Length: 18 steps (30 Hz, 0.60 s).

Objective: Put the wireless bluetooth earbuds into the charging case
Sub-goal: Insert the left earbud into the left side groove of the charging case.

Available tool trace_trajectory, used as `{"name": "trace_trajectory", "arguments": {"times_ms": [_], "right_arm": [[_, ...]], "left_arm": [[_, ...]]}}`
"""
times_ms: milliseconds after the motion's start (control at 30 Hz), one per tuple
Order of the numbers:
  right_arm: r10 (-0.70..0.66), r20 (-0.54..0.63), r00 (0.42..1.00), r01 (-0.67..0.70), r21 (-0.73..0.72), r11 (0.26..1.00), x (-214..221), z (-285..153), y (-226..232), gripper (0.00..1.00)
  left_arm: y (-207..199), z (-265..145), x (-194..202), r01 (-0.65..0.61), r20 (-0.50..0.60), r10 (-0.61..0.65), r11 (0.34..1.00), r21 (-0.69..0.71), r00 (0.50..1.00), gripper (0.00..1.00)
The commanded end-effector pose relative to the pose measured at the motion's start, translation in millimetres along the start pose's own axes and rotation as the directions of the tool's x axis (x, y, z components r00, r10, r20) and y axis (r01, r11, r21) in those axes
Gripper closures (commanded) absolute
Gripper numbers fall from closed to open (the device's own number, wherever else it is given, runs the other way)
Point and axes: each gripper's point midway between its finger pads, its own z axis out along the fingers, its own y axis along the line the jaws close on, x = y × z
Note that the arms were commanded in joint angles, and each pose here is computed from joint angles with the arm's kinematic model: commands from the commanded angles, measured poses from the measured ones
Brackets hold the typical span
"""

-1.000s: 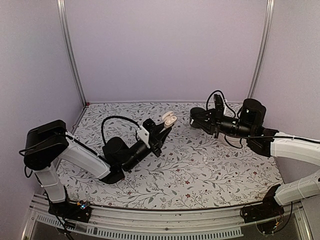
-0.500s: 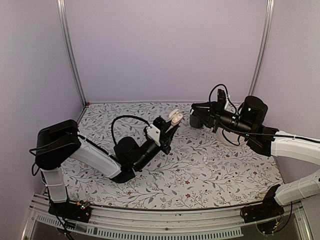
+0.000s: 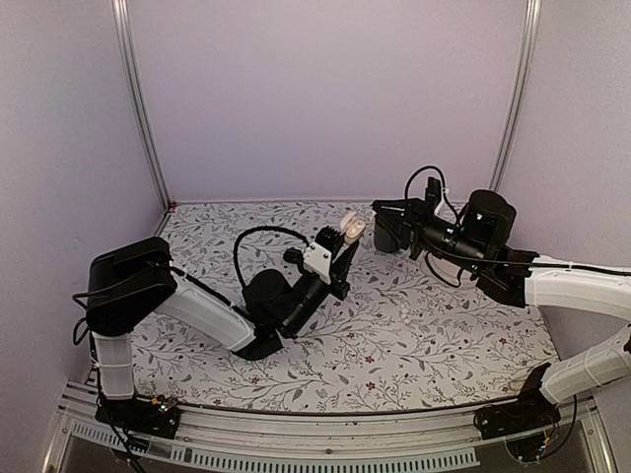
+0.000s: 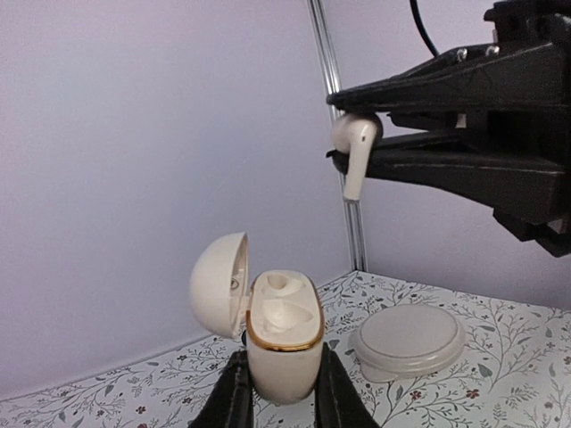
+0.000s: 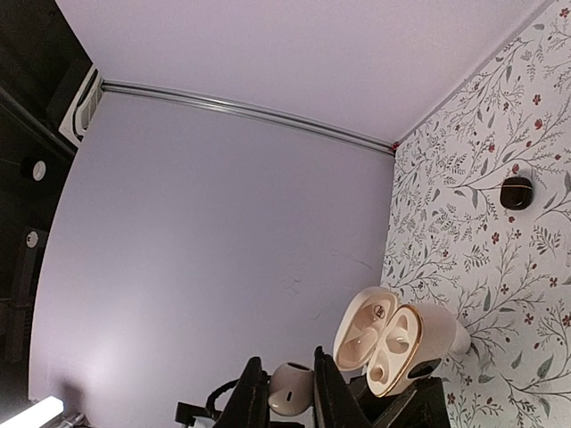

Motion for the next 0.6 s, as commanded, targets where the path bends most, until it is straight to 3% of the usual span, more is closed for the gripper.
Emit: {"name": "trace_trajectory", "arguments": {"times_ms": [0,367,567], "right_arm": [[-0.014,0.039,0.999,0.015,-0.032,0.999,-6,6,17,0.83],[-0.018,0.053,0.998,0.020,-0.033,0.999,-7,6,13,0.83],[-0.024,0.052,0.998,0.026,-0.034,0.999,-6,-2,14,0.83]], "left_arm": [[-6,0,-5,0.003,0.016,-0.003,1.000,-0.008,1.000,1.00],[-20,-21,-33,0.022,0.157,-0.039,0.994,0.109,0.987,1.00],[-28,-26,-36,0.022,0.179,-0.052,0.987,0.162,0.982,1.00]]}}
